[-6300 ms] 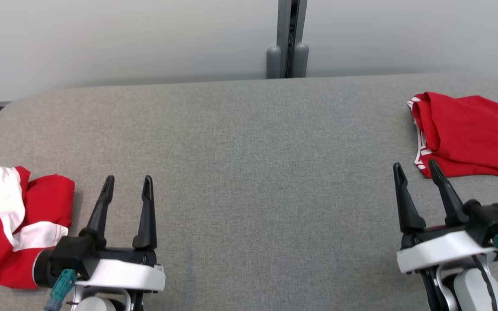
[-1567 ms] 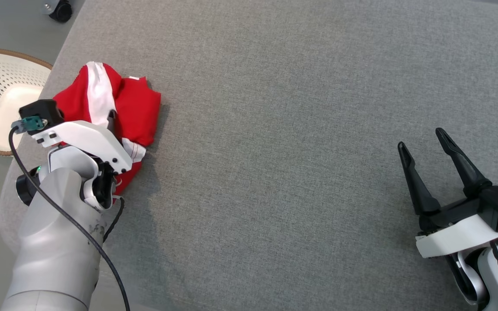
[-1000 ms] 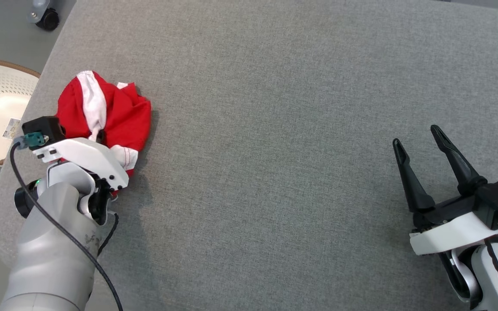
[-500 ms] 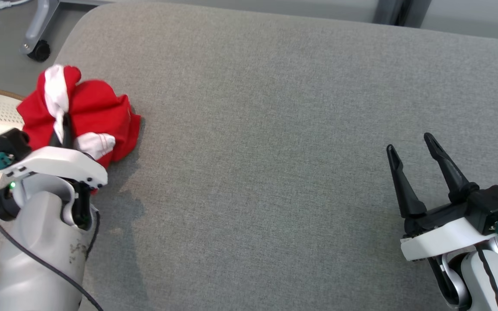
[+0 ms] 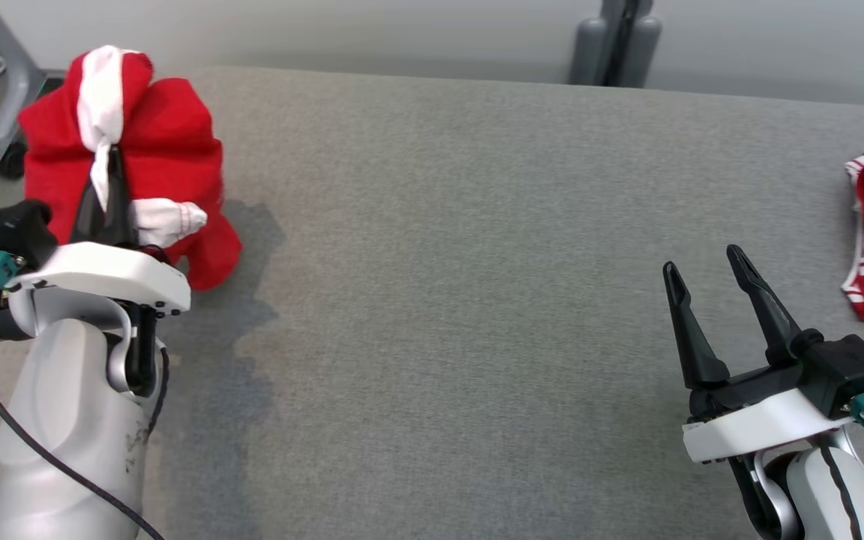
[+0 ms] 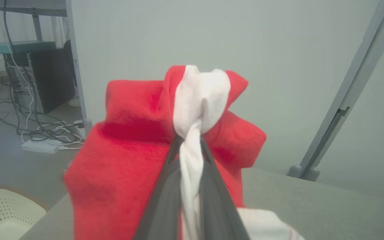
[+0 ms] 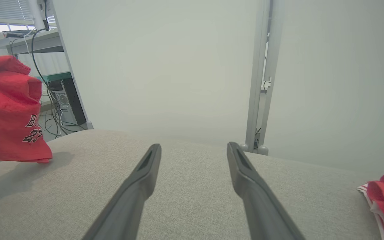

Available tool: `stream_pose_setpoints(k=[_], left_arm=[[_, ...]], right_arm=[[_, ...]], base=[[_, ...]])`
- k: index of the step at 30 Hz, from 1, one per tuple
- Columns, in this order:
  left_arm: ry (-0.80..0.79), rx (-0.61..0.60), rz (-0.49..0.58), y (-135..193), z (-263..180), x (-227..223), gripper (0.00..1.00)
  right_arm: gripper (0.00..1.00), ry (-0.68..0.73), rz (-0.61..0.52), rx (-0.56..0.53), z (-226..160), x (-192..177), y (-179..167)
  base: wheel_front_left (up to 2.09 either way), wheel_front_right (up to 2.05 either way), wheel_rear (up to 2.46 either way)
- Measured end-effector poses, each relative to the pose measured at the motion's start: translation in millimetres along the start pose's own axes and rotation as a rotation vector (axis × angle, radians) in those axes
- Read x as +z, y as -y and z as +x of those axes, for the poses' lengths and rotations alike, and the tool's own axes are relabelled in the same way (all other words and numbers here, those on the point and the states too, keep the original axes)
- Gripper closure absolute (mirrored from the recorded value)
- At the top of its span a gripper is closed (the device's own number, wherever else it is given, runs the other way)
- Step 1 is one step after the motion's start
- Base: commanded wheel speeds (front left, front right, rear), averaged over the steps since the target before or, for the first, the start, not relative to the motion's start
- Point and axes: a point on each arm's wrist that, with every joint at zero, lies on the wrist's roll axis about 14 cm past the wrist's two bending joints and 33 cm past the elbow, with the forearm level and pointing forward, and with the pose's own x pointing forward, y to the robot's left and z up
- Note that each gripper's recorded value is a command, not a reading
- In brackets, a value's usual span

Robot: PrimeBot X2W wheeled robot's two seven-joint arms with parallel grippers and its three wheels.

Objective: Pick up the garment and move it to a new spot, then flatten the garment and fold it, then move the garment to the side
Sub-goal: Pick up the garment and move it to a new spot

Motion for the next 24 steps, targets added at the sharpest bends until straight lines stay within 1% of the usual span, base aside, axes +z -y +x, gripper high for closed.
stream_pose_setpoints(k=[5,6,7,8,12,18,24], left_arm=[[0.017,-0.125,-0.026,49,5,3,1.00],[0.017,-0.125,-0.026,49,5,3,1.00],[0.012,-0.175,-0.029,67,4,0,1.00],[0.012,-0.175,-0.029,67,4,0,1.00],[-0.009,-0.279,-0.022,107,2,-7,1.00],[-0.063,-0.447,-0.035,171,-15,-25,1.00],[-0.109,-0.565,-0.034,214,-30,-40,1.00]], right_arm=[[0.00,0.028,-0.013,-0.071,-18,15,16],[0.00,0.028,-0.013,-0.071,-18,15,16],[0.00,0.033,-0.018,-0.104,-27,19,23],[0.00,0.033,-0.018,-0.104,-27,19,23],[0.00,0.055,-0.029,-0.170,-44,30,37],[0.00,0.072,-0.046,-0.266,-73,42,58],[0.00,0.082,-0.053,-0.332,-93,48,70]], base=[[0.00,0.00,0.00],[0.00,0.00,0.00],[0.00,0.00,0.00],[0.00,0.00,0.00],[0.00,0.00,0.00],[0.00,0.00,0.00],[0.00,0.00,0.00]])
